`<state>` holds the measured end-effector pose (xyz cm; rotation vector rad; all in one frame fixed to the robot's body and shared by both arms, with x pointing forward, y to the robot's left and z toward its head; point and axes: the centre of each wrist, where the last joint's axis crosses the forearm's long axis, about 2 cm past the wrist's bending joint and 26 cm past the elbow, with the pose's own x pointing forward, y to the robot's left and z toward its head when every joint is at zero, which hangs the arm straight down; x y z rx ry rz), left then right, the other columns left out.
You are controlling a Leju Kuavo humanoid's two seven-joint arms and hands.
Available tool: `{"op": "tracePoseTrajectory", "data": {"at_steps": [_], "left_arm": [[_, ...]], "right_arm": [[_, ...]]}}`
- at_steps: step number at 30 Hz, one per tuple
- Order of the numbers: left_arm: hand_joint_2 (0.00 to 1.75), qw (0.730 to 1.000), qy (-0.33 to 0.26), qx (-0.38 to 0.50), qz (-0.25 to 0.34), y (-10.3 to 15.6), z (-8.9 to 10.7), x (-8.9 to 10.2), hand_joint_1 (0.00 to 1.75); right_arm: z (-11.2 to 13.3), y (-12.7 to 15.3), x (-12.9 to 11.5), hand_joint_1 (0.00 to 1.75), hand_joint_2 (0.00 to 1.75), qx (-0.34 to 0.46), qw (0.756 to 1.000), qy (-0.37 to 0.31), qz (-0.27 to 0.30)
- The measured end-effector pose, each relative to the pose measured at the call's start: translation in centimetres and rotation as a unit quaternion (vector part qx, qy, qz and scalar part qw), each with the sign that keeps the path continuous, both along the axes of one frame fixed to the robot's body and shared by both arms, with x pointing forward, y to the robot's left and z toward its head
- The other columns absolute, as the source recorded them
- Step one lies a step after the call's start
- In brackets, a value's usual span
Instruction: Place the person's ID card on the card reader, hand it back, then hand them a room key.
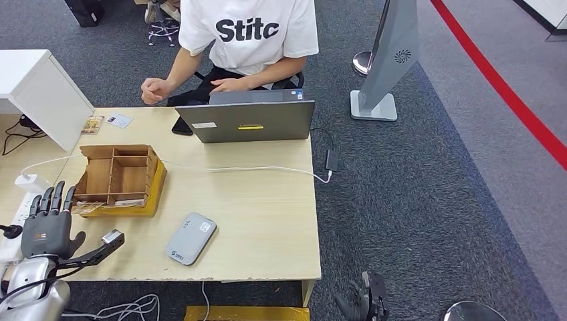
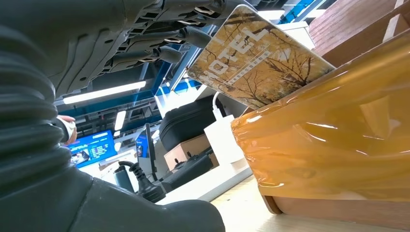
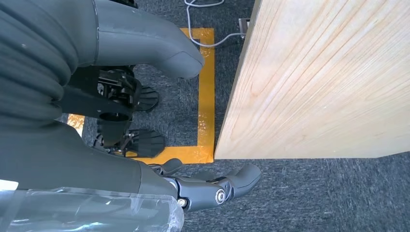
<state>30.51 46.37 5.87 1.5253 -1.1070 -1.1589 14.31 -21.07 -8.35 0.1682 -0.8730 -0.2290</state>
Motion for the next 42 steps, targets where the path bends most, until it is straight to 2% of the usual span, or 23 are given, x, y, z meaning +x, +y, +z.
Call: {"op": "tracePoseTrajectory", "data": {"at_steps": [17,26,32,36,42], "left_arm": [[1.75,1.000,-0.006,-0.002,0.007,-0.1,0.3,0.5,0.00],[1.75,1.000,-0.027,0.002,0.003,-0.5,2.0,2.5,0.00],[1.75,1.000,-0.025,0.004,-0.003,-0.8,2.0,2.7,0.00],[1.75,1.000,-0.023,0.005,-0.007,-1.0,1.9,2.8,1.75],[1.75,1.000,-0.018,0.003,-0.011,-1.2,1.8,2.7,1.75]], "right_arm": [[0.0,0.0,0.0,0.00,1.75,0.000,1.000,0.002,0.001],[0.1,0.3,0.3,0.00,1.75,0.001,1.000,0.002,0.007],[0.2,0.4,0.3,0.00,1.75,0.002,1.000,0.002,0.008],[0.2,0.4,0.3,0.00,1.75,0.003,1.000,0.002,0.007],[0.2,0.4,0.3,0.00,1.75,0.004,1.000,0.002,0.006]]}}
